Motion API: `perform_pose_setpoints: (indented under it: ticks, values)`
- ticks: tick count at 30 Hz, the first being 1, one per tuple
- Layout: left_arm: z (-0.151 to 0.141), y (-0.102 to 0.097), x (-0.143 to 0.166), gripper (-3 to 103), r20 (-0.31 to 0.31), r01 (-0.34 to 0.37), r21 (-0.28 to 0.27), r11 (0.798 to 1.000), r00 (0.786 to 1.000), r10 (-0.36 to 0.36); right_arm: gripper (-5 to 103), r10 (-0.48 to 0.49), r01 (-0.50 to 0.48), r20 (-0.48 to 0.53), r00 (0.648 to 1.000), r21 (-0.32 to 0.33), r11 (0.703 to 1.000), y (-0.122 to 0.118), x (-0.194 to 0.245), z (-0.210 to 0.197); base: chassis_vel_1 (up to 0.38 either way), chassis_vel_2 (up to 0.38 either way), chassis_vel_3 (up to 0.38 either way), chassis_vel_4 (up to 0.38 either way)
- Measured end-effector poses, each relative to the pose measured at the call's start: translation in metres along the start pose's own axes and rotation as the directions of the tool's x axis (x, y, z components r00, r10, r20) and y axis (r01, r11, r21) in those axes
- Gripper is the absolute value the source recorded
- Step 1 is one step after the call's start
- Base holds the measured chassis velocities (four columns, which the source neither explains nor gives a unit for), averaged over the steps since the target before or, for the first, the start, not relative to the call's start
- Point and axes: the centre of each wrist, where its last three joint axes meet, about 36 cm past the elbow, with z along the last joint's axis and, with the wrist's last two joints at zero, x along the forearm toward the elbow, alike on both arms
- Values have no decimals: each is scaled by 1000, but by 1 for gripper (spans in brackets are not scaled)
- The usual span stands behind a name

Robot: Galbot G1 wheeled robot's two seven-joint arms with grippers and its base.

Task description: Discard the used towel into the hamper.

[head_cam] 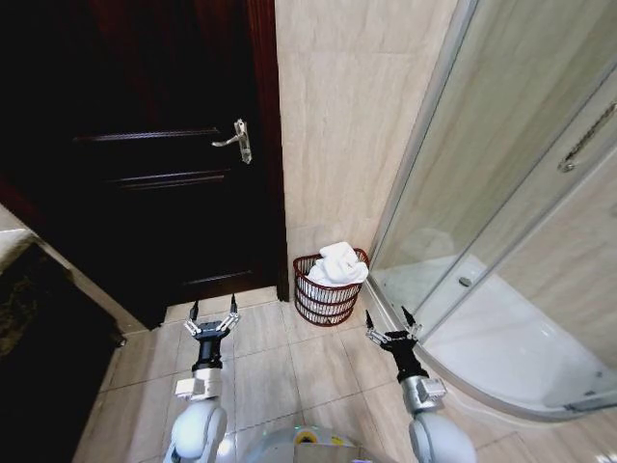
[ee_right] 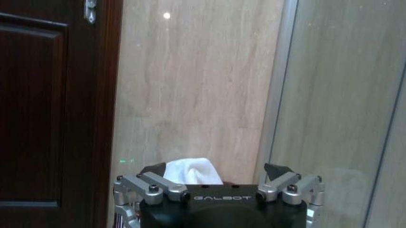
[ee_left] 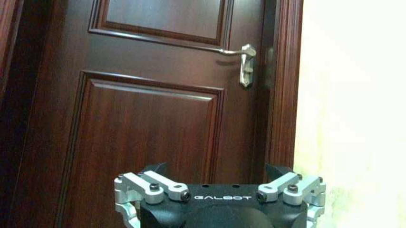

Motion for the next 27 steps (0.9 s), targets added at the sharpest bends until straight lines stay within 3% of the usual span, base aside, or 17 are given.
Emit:
perform_pose_setpoints:
  ticks: [18,27]
  values:
    - [1,5,-8,100,26,23,-18,1000,999,-22,100,-44,45,-13,999,33,998,-3,-2,11,0,0,0,0]
    - [0,5,-8,100,30,17,-19,1000,999,-17,100,-64,64,-8,998,19,998,-9,1,14,-12,7,6,-14]
